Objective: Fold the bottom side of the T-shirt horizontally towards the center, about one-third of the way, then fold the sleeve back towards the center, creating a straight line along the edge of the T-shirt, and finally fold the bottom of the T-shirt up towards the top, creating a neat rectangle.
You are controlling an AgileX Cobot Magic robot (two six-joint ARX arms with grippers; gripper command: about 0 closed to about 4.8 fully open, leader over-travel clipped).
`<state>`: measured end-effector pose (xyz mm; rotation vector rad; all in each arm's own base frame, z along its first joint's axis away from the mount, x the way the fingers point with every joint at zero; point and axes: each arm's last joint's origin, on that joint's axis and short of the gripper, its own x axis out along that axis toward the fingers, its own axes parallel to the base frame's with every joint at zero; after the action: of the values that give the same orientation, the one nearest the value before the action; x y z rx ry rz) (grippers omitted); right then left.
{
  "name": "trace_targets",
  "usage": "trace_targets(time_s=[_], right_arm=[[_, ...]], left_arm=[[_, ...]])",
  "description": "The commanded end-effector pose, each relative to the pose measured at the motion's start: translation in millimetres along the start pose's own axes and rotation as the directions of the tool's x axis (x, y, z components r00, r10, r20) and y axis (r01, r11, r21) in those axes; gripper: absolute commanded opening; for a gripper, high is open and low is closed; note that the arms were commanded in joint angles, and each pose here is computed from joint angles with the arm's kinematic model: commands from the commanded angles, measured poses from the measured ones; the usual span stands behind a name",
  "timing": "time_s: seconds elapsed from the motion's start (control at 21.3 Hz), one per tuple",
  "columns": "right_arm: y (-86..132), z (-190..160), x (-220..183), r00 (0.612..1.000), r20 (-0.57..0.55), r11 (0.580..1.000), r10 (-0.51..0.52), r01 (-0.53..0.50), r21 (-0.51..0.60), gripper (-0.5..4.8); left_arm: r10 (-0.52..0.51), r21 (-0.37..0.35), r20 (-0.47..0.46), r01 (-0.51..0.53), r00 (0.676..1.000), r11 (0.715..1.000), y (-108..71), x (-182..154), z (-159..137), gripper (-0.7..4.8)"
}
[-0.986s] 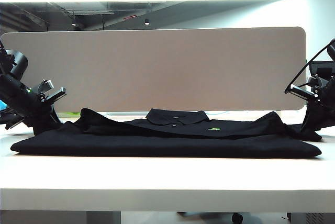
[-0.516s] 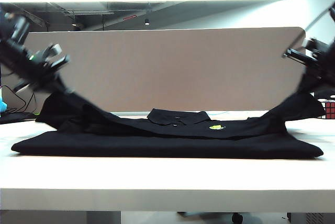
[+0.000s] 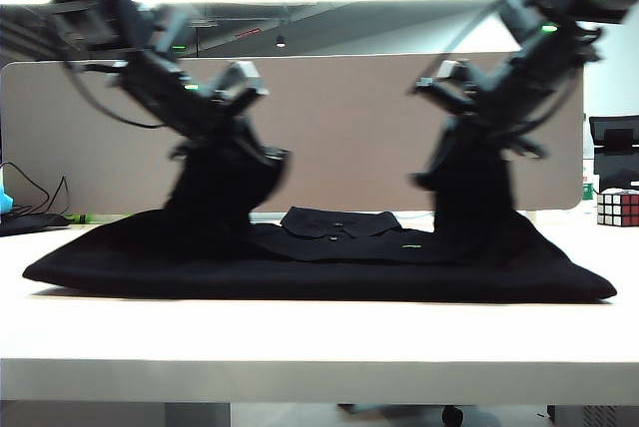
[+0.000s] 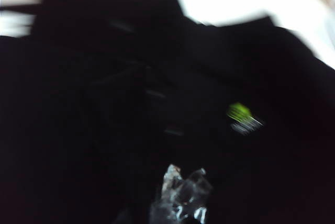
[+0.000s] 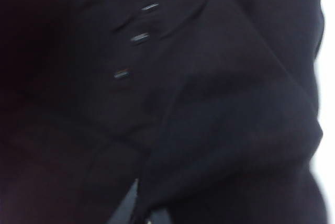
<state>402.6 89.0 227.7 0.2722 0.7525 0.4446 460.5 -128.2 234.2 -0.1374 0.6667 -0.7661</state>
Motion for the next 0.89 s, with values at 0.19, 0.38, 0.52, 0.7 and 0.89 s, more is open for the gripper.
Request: trace_targets(time_s=[0.19, 0.38, 0.52, 0.7, 0.89], right_arm=[[42.3, -15.3, 12.4, 0.997, -0.068, 0.993, 0.028, -0.036, -0.112, 3.31], [12.5, 1.5, -36.5, 0.996, -0.068, 0.998, -0.053, 0.052, -0.025, 4.00], [-15.1, -0.8, -85.0, 0.994, -0.099, 0.994, -0.055, 0.064, 0.087, 4.00], [-42.2, -57.8, -130.6, 0.994, -0.108, 0.956, -0.034, 0.064, 0.285, 4.00], [-46.0, -86.2, -145.3, 0.992, -0.115, 0.929, -0.056, 0.094, 0.358, 4.00]], left_arm=[[0.075, 0.186, -0.187, -0.039, 0.979, 0.982, -47.0, 25.8, -20.4, 3.08], [0.141, 0.029, -0.249, -0.138, 0.958, 0.990, -6.7, -34.6, -12.4, 4.25], [0.024, -0.251, -0.314, -0.108, 0.949, 0.962, 32.1, -85.5, -24.6, 2.81], [-0.075, -0.493, -0.332, -0.105, 0.940, 0.864, 61.0, -134.4, -86.6, 2.73], [0.089, -0.450, -0.369, -0.262, 0.925, 0.854, 48.6, -157.3, -122.3, 2.73]])
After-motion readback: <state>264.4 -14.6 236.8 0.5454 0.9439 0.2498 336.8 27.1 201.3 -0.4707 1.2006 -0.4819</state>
